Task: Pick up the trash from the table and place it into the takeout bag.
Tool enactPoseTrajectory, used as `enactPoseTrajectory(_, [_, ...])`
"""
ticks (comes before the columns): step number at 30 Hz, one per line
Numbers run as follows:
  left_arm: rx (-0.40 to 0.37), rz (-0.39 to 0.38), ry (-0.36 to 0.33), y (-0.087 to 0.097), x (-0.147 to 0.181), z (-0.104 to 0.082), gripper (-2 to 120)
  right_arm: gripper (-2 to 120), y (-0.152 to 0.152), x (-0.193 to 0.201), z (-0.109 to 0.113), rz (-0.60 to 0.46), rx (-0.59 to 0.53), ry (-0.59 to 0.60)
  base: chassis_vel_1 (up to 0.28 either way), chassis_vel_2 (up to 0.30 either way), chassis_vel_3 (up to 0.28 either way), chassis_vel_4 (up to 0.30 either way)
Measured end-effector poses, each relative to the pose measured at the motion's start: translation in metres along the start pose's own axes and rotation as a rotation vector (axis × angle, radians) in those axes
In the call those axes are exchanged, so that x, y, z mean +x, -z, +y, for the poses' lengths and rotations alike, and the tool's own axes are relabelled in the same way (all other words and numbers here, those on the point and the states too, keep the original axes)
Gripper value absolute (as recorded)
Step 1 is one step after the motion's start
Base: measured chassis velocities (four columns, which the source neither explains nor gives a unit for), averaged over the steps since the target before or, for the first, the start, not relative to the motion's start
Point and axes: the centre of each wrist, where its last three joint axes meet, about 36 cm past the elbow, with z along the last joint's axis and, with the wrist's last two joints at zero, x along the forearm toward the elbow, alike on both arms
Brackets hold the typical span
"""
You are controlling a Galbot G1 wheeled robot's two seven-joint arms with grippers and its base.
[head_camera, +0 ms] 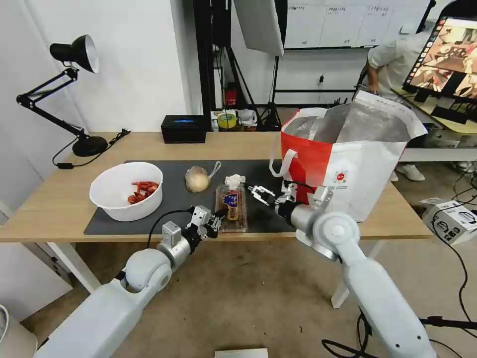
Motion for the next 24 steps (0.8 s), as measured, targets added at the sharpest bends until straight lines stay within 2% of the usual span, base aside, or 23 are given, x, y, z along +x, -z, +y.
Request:
enactPoseTrajectory(11, [0.000, 0.001, 0.002, -0.001, 0.002, 0.001, 0, 100, -0.008, -0.024, 0.017, 0.069, 0.012, -0.014, 0.000, 0.000, 0.000, 0.000])
enactPoseTrajectory(24, [0.008, -0.004, 0.017, -0.003, 0.008, 0.003, 0, 100, -0.003, -0.047, 0.038, 0.109, 0.029, -0.020, 0.000, 0.000, 0.000, 0.000])
